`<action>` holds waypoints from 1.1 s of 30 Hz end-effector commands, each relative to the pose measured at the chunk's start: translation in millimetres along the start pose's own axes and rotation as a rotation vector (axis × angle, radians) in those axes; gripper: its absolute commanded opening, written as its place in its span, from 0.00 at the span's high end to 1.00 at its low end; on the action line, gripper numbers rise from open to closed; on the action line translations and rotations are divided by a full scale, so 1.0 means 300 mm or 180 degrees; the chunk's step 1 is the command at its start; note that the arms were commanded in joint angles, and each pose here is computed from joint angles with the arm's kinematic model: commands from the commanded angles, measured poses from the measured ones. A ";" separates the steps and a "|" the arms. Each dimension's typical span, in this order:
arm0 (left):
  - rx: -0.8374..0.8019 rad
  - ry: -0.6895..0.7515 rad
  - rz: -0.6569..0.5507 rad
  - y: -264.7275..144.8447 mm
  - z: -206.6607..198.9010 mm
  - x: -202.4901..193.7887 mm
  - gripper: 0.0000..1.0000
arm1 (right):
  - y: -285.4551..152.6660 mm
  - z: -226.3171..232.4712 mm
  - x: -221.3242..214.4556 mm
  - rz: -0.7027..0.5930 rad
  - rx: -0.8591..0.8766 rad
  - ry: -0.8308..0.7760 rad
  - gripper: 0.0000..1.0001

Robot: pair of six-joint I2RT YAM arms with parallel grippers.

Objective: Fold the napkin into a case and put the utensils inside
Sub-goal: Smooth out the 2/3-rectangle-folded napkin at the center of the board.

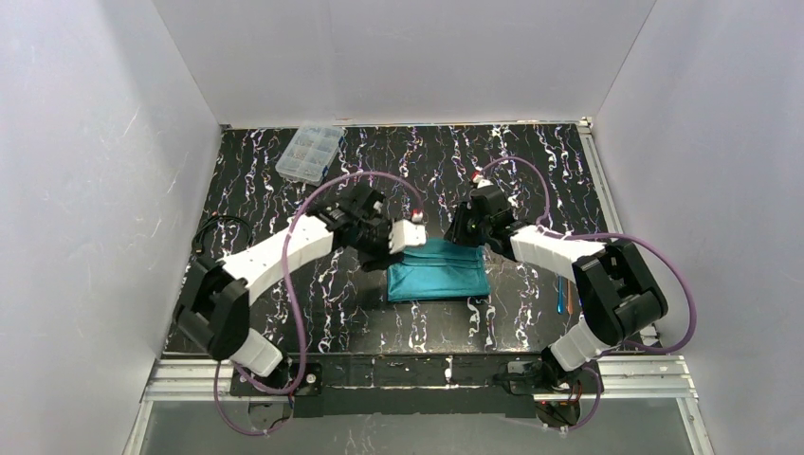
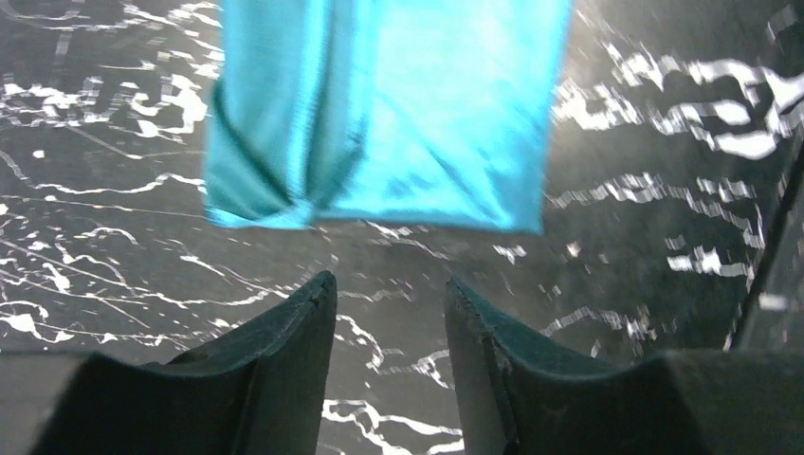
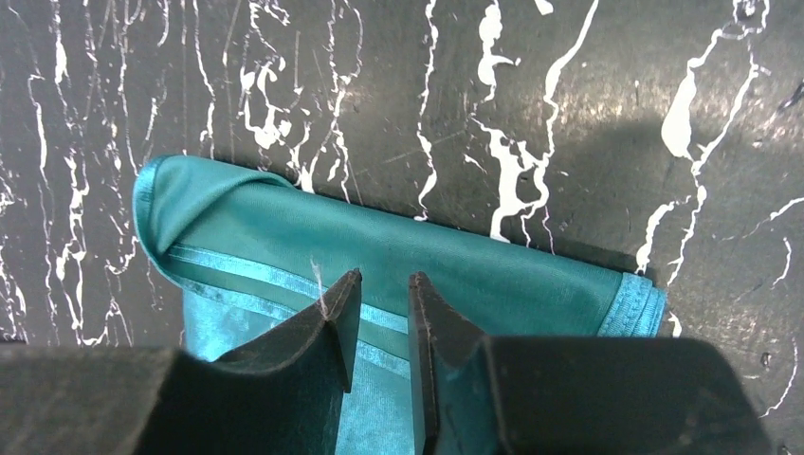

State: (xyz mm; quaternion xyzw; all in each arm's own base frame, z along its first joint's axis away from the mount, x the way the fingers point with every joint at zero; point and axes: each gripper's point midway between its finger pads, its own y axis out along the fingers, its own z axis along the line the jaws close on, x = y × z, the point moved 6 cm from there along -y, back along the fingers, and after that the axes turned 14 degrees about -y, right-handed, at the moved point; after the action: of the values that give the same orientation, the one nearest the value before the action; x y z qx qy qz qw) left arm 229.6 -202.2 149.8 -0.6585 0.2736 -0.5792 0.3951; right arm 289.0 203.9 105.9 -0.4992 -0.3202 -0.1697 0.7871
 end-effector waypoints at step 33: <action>0.0043 -0.3923 -0.0271 0.150 0.232 0.043 0.86 | -0.050 0.057 -0.002 -0.0168 0.0389 0.0160 0.66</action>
State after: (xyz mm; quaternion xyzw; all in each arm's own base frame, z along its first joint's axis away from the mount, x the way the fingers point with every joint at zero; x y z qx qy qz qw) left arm 307.5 -231.2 109.2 -0.8723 -0.0174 -0.1186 0.4740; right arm 258.6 197.7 90.2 -0.4704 -0.2972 -0.1666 0.8140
